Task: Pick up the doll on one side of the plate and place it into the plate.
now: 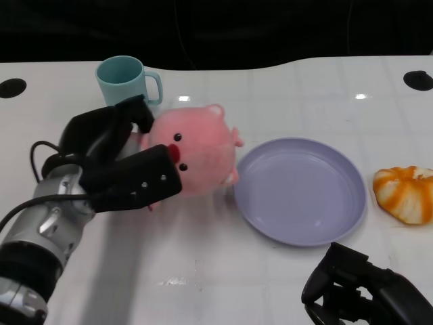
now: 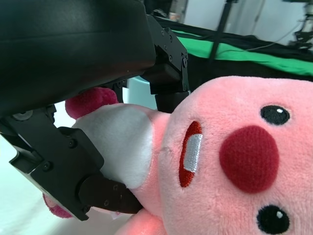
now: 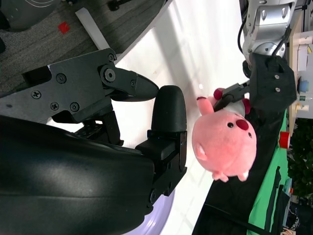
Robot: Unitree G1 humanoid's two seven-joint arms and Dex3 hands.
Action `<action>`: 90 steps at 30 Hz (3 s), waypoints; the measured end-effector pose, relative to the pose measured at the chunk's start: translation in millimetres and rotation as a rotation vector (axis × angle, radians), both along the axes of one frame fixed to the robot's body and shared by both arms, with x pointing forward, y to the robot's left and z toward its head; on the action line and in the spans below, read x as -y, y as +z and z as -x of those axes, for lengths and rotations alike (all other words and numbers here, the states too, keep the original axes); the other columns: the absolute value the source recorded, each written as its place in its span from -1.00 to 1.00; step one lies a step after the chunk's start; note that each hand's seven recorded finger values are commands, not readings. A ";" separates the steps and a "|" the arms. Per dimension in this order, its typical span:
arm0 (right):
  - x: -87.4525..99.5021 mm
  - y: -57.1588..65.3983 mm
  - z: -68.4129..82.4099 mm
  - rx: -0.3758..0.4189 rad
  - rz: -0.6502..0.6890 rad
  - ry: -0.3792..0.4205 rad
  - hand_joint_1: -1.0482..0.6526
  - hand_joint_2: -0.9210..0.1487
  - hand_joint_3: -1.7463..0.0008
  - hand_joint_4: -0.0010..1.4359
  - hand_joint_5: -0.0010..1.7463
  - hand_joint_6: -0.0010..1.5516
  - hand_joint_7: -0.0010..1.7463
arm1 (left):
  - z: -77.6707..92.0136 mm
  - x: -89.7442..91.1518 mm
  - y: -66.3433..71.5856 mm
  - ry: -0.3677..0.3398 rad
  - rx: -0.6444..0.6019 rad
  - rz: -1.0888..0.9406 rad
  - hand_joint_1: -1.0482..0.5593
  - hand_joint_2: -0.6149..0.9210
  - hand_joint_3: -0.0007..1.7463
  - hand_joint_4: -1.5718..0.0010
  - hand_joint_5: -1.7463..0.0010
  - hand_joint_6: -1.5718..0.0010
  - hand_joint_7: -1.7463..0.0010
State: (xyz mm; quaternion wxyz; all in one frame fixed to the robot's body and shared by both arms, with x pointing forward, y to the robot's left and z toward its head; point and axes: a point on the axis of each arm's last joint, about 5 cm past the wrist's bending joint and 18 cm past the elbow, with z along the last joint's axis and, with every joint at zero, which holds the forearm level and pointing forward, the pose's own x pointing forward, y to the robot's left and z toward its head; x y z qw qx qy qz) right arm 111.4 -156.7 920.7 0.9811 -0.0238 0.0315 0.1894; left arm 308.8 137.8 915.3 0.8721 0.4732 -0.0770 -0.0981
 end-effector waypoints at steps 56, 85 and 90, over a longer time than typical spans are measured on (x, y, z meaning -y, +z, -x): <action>-1.4 2.1 8.0 -0.006 -0.006 0.020 0.03 -0.90 0.24 -0.12 1.00 -0.46 0.94 | -3.8 118.6 18.2 -0.379 -0.214 -0.167 -0.91 1.00 -0.34 1.00 1.00 0.98 1.00; 1.9 3.6 7.6 -0.003 -0.001 0.017 0.00 -0.90 0.23 -0.11 1.00 -0.47 0.94 | 29.5 40.8 40.9 -0.495 -0.122 0.412 -0.60 1.00 -0.65 0.99 0.06 0.66 0.86; 2.4 3.8 7.2 -0.003 0.003 0.023 -0.03 -0.90 0.23 -0.11 1.00 -0.47 0.94 | 48.6 25.5 30.5 -0.465 -0.121 0.556 -0.45 1.00 -0.77 0.93 -0.11 0.55 0.81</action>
